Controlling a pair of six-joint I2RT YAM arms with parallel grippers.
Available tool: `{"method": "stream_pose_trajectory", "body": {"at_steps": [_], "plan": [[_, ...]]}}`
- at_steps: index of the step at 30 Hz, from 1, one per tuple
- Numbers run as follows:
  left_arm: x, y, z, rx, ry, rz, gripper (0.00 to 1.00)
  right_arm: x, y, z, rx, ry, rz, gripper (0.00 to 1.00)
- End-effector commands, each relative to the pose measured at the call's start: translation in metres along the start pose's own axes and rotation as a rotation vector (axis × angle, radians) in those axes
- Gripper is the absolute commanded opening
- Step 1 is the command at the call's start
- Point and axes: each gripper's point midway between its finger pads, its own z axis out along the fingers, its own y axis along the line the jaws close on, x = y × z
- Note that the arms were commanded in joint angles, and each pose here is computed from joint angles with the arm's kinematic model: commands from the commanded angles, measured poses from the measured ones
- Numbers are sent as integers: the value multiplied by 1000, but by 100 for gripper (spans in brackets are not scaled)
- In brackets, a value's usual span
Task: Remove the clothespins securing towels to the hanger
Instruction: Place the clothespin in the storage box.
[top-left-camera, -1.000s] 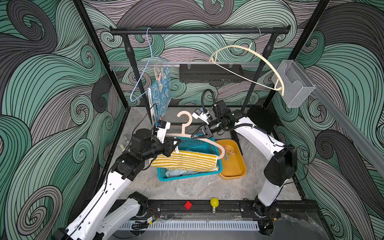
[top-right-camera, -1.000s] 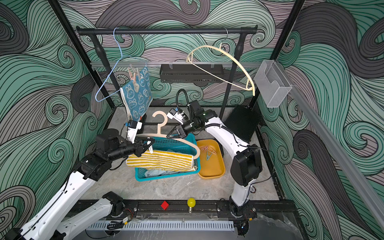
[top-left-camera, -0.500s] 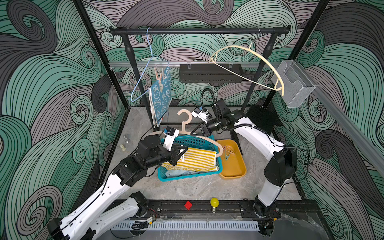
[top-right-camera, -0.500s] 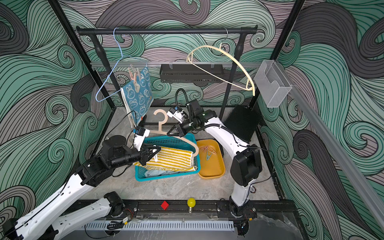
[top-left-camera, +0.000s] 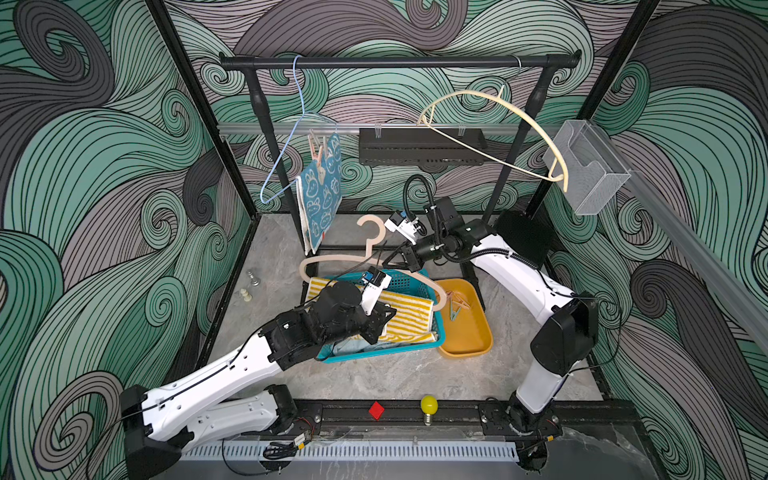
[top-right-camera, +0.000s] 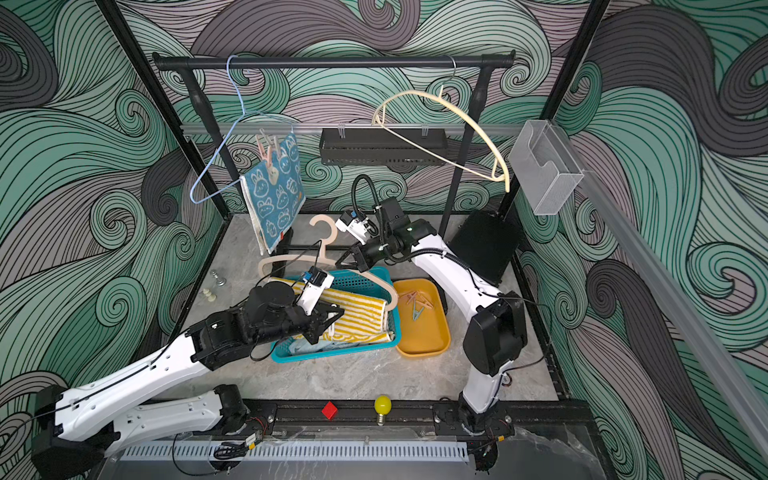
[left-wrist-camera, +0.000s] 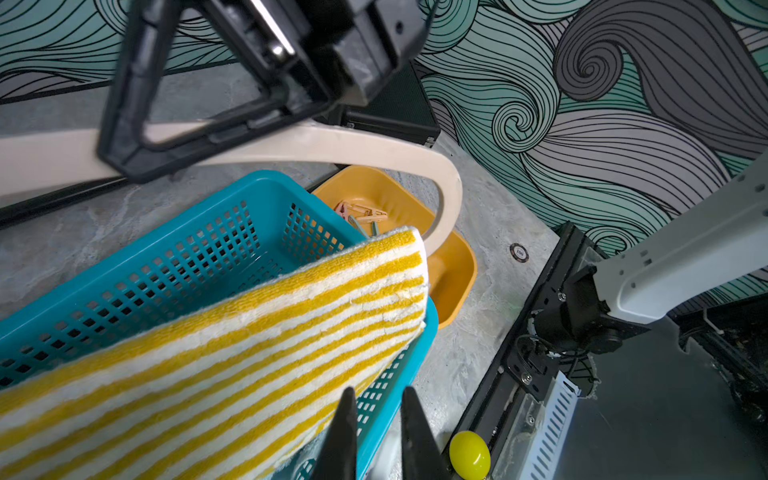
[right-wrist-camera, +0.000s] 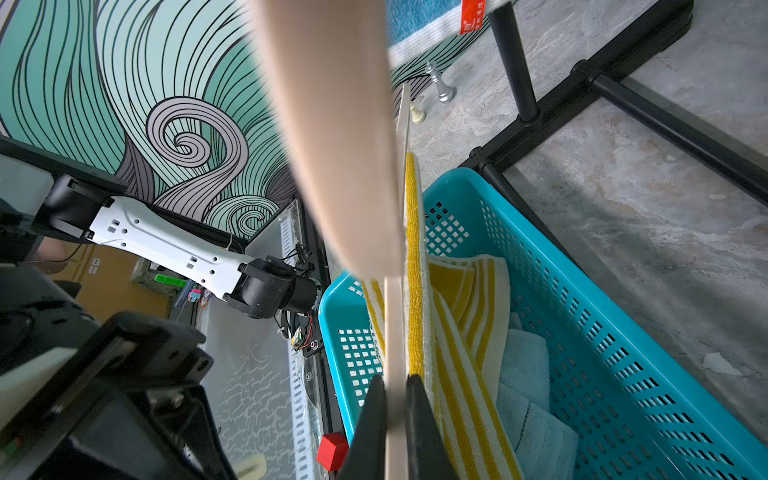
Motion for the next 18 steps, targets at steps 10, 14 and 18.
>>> {"method": "stream_pose_trajectory", "body": {"at_steps": [10, 14, 18], "plan": [[-35, -40, 43, -23, -89, 21, 0, -20, 14, -29, 39, -92, -99, 0], [-35, -51, 59, -19, -83, 28, 0, -20, 14, -32, 39, -107, -100, 0], [-38, -62, 74, 6, -90, 23, 0, -21, 11, -35, 44, -112, -91, 0]]}}
